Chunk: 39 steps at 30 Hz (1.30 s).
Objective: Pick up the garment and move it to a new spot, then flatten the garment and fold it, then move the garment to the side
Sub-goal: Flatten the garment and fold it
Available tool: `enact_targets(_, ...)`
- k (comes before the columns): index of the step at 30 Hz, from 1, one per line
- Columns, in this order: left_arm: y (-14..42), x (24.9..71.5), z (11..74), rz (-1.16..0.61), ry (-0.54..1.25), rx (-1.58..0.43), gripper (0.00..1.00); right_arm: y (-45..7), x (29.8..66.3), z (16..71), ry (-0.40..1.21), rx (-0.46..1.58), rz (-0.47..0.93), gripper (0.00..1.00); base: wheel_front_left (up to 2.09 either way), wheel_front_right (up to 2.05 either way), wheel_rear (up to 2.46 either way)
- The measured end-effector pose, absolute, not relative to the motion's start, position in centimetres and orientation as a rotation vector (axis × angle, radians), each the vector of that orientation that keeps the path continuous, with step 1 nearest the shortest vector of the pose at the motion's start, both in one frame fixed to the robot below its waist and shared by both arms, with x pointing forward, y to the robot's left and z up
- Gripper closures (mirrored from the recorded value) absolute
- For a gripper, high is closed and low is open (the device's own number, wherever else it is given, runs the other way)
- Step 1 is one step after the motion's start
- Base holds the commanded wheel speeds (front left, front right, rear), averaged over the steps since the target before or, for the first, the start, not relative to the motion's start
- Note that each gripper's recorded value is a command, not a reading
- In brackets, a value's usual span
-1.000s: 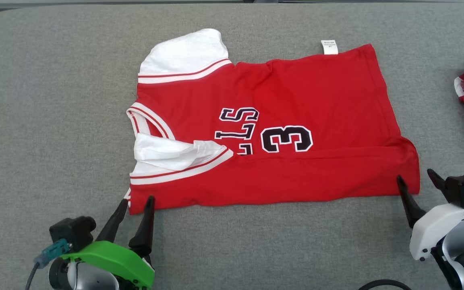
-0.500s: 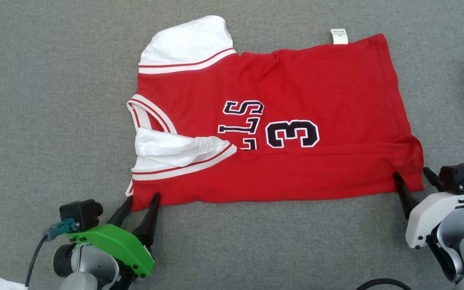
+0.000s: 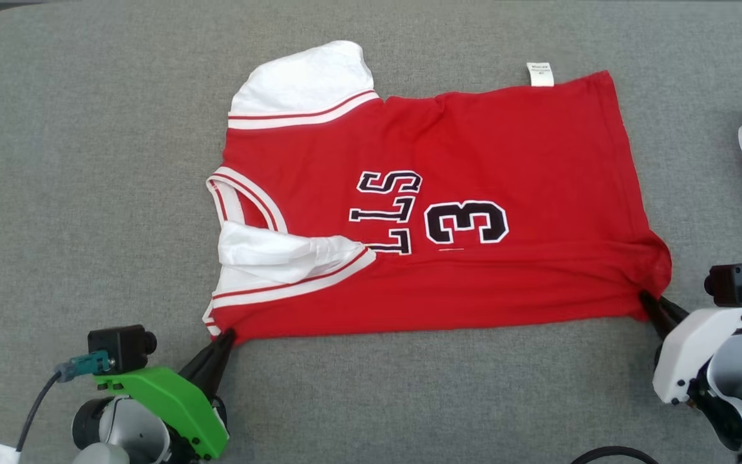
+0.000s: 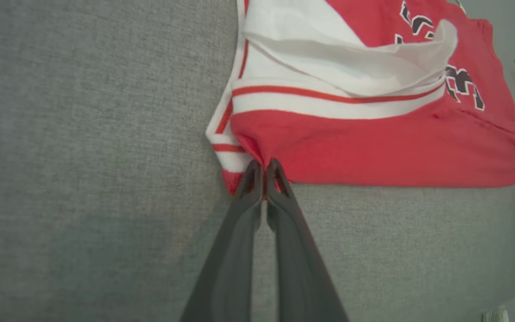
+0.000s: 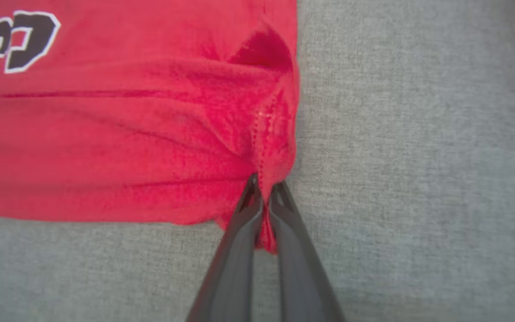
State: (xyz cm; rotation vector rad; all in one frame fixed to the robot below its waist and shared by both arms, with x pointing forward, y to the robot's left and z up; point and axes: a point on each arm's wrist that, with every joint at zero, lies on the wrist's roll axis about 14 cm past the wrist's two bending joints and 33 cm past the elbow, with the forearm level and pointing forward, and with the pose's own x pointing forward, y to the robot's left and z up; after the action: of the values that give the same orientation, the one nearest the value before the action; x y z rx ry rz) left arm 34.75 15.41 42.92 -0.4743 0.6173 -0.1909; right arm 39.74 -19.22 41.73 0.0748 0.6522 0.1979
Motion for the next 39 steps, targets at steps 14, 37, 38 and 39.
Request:
enact_targets(14,14.0,29.4,46.8,-0.343,0.716,-0.525,1.00,-22.7,33.9,43.8,0.813,0.130,0.185,1.00,0.00,0.00,0.00)
enact_targets(37,16.7,43.9,49.5,-0.357,0.550,-0.303,0.00,-22.6,49.1,49.4,0.538,-0.045,0.151,0.00,0.00,0.00,0.00)
enact_targets(38,16.7,45.4,49.7,-0.362,0.548,-0.303,0.00,-22.1,50.1,48.9,0.546,-0.049,0.157,0.00,0.00,0.00,0.00)
enact_targets(39,16.6,47.1,49.9,-0.370,0.546,-0.305,0.00,-21.9,51.0,48.2,0.556,-0.058,0.160,0.00,0.00,0.00,0.00)
